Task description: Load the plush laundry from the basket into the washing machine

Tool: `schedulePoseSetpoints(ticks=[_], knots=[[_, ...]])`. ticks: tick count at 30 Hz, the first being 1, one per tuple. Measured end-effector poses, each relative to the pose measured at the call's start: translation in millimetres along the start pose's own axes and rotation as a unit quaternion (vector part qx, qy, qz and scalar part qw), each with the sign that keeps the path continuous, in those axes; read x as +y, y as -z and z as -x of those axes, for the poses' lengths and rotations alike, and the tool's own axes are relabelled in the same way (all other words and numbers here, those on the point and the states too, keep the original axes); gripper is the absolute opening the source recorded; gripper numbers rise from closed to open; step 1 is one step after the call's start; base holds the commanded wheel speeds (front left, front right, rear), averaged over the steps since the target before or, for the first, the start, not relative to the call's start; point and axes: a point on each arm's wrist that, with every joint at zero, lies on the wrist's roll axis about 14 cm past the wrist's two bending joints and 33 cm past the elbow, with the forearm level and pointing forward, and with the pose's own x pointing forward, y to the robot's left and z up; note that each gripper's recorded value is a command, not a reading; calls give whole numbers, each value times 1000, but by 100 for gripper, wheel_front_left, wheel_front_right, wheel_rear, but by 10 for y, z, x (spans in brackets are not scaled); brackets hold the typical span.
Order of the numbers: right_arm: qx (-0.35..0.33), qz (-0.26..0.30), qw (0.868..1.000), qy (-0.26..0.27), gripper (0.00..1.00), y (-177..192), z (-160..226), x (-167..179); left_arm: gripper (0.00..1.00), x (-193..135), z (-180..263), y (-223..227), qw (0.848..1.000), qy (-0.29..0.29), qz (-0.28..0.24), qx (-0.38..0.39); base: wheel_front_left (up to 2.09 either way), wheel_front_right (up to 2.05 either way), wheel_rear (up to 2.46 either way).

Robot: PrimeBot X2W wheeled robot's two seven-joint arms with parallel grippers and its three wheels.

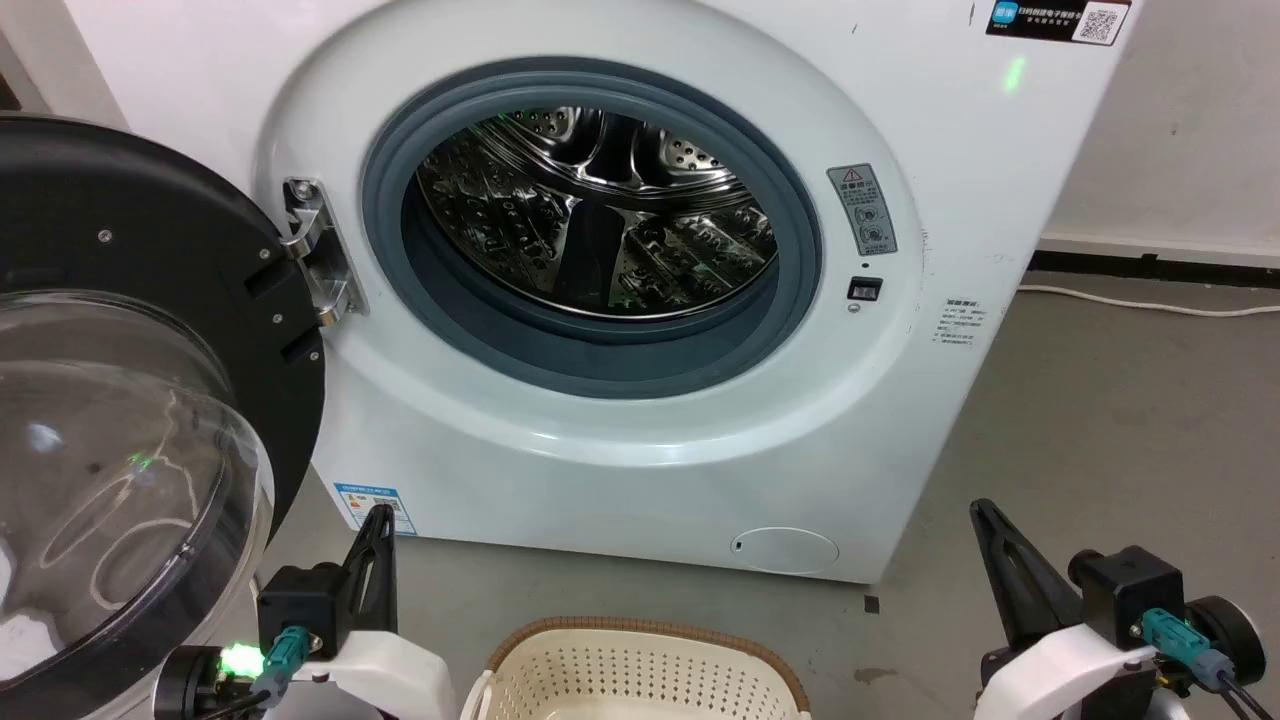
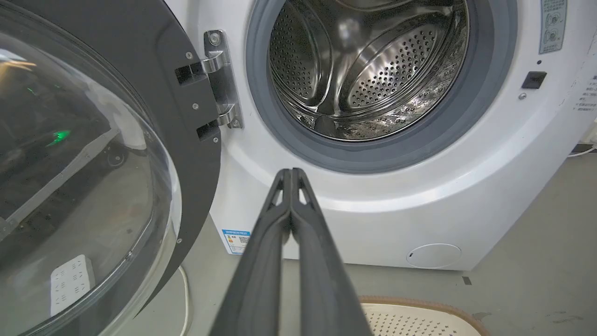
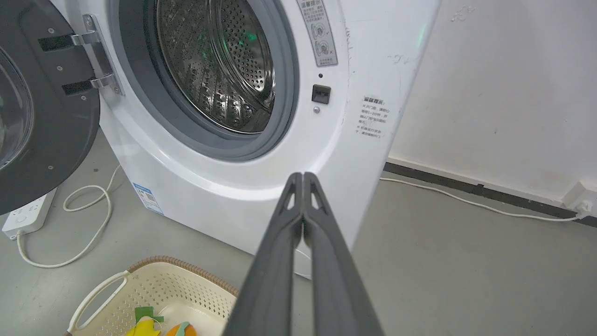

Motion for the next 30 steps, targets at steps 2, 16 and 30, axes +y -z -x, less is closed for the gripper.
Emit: schedulePoseSetpoints(ticks=[2, 16, 30], knots=[[0, 0, 1000, 0, 0, 0, 0, 1, 0, 1, 0, 0, 1000, 0, 0, 0, 0, 0, 0], [0, 0, 1000, 0, 100, 3, 1, 3, 100, 1, 1, 4, 1000, 0, 0, 1, 0, 0, 0], [1, -8, 1000, 6, 100, 52, -8, -44, 100, -95, -41, 101, 1000, 14, 0, 10, 0, 0, 0]])
